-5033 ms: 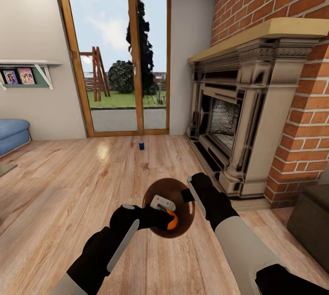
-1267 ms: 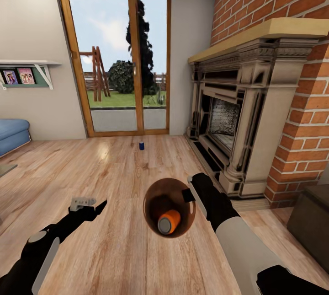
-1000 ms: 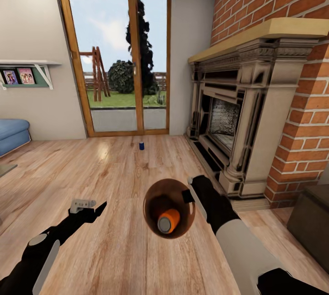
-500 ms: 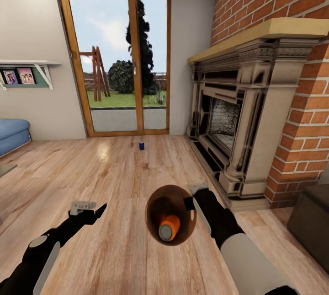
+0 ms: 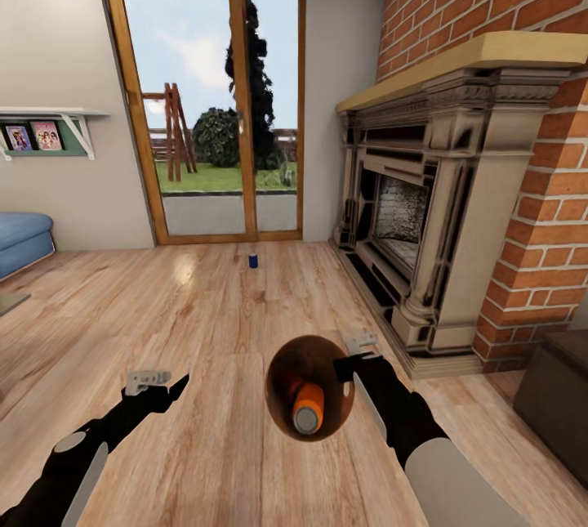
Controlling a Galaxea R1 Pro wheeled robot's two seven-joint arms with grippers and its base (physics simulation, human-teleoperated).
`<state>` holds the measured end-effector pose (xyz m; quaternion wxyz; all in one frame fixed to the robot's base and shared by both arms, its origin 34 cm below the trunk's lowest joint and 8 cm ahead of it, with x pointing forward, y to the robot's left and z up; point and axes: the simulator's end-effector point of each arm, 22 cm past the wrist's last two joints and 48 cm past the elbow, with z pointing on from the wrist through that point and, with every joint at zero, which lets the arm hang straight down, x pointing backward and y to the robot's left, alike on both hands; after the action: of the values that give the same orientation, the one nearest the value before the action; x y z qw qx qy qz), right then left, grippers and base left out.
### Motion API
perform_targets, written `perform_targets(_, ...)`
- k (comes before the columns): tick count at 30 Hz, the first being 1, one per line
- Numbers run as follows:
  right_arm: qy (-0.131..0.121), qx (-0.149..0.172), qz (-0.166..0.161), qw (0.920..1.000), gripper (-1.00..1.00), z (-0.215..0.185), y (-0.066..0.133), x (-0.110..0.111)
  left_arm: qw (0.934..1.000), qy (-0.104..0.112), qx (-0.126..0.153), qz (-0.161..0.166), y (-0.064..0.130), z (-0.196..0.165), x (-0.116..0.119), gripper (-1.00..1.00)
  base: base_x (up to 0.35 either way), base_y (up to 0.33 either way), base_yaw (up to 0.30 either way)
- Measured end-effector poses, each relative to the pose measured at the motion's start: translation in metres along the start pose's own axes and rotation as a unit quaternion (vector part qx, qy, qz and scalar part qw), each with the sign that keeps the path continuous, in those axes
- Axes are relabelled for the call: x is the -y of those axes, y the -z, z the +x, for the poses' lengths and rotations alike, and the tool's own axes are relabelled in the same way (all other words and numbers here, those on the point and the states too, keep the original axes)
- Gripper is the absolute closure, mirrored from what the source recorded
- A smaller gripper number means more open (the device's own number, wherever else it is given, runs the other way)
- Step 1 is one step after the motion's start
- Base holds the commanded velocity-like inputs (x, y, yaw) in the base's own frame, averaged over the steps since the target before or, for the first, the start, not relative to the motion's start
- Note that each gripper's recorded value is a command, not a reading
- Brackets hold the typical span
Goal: Put the three can of soda from the living room inside the tash can in the kitchen.
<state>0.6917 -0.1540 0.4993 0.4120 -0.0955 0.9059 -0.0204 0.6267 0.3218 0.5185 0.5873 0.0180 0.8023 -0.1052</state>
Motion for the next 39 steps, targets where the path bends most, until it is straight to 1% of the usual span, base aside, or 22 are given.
perform_targets(8, -0.001, -0.009, -0.004, 1.0000, 1.00, 0.006, 0.000, -0.001, 0.9999, 0.007, -0.013, -0.004, -0.001, 0.014, -0.004, -1.00, 0.255, 0.000, 0.000)
perform_targets(25, -0.001, -0.010, -0.003, 0.9999, 1.00, 0.007, 0.000, -0.001, 0.9999, 0.006, -0.011, -0.005, -0.001, 0.015, -0.004, -1.00, 0.323, 0.000, 0.000)
perform_targets(33, -0.001, -0.023, -0.003, 0.9997, 1.00, 0.012, 0.000, -0.001, 0.9998, 0.008, -0.014, -0.006, -0.001, 0.022, -0.006, -1.00, 0.326, 0.000, 0.000)
perform_targets(39, -0.001, -0.027, -0.003, 0.9996, 1.00, 0.014, 0.000, -0.001, 0.9998, 0.008, -0.015, -0.007, -0.001, 0.023, -0.006, -1.00, 0.326, 0.000, 0.000)
